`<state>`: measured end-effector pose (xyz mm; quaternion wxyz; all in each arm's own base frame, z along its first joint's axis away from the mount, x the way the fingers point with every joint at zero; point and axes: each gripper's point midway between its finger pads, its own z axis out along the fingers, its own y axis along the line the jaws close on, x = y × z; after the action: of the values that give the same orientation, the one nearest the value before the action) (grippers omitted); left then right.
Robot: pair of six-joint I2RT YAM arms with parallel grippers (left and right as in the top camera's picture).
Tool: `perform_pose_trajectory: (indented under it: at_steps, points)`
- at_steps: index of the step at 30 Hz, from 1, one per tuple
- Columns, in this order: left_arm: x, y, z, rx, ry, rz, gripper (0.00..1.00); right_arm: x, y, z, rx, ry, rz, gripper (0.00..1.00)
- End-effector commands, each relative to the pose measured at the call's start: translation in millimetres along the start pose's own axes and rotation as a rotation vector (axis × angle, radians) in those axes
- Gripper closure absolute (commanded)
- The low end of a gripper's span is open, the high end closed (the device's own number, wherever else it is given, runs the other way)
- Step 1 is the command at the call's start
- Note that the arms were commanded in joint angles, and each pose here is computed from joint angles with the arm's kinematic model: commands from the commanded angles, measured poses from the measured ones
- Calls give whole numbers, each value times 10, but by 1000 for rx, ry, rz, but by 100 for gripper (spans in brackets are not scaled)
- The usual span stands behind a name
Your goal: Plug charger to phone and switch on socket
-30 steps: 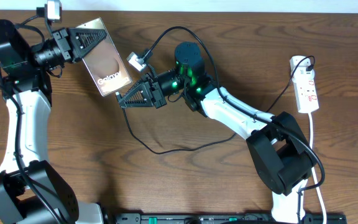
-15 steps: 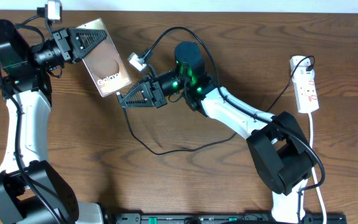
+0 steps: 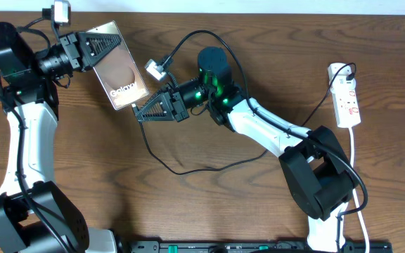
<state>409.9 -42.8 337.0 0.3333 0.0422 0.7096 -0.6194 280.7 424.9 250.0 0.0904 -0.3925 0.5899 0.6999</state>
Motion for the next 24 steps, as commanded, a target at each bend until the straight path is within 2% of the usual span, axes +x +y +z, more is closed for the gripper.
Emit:
perform_pose_trajectory:
  at_steps: [1,24]
  points:
    - [39,-46,-3,20,24,14,93,-34,19,-16,-3,0,-4,99]
    - [69,-69,-4,33,42,15,93,-67,-10,-15,14,-20,14,99]
